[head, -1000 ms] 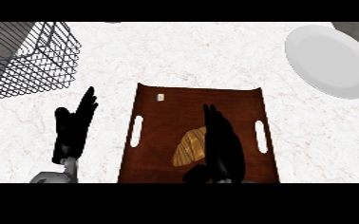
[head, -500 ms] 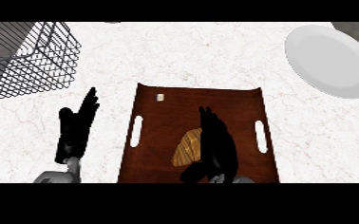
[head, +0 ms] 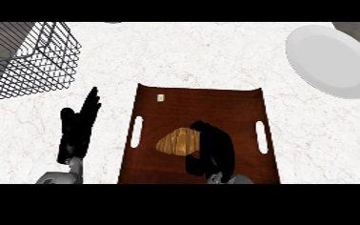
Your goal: Pick the croissant from the tray and place it in the plate
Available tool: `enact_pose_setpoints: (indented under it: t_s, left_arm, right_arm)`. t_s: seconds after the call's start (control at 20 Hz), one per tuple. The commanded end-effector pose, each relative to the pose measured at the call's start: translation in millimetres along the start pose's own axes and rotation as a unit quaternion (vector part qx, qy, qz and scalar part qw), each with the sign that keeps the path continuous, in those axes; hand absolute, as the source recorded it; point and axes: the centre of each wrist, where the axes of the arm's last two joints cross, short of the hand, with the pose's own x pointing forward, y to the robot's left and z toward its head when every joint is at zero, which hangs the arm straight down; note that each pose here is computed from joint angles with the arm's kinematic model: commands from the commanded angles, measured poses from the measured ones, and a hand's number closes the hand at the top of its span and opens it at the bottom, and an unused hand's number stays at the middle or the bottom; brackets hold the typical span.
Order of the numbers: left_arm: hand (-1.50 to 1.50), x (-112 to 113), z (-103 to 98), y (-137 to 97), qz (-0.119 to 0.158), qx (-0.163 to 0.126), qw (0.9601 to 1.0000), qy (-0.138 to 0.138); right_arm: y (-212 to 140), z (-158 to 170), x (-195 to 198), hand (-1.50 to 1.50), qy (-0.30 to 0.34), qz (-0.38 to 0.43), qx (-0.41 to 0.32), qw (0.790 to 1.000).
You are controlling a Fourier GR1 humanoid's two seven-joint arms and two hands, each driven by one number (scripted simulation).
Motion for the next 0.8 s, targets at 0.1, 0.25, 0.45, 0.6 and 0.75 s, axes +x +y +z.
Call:
enact_pose_setpoints:
  t_s: [0.1,0.25,0.45,0.6,0.75]
  left_arm:
    - [0.0,2,-5,6,-0.002,0.002,1.0,0.002]
    - [0.0,-5,-8,10,-0.004,0.008,1.0,-0.002]
    - [0.0,-15,4,0,0.0,-0.003,1.0,-0.002]
    - [0.0,0,1,1,-0.005,-0.006,0.9999,-0.014]
    - [0.0,11,0,5,-0.001,-0.02,0.9997,-0.011]
  right_arm:
    - [1,-12,-8,1.5,-0.006,0.022,-0.036,0.999]
    - [-2,-3,-1,1.5,-0.008,0.029,-0.053,0.998]
    - [-32,-32,-24,1.5,-0.014,0.053,-0.097,0.994]
    - [-117,-82,-67,1.5,-0.083,0.063,-0.101,0.989]
    - [-175,-106,-97,1.5,-0.111,0.082,-0.111,0.984]
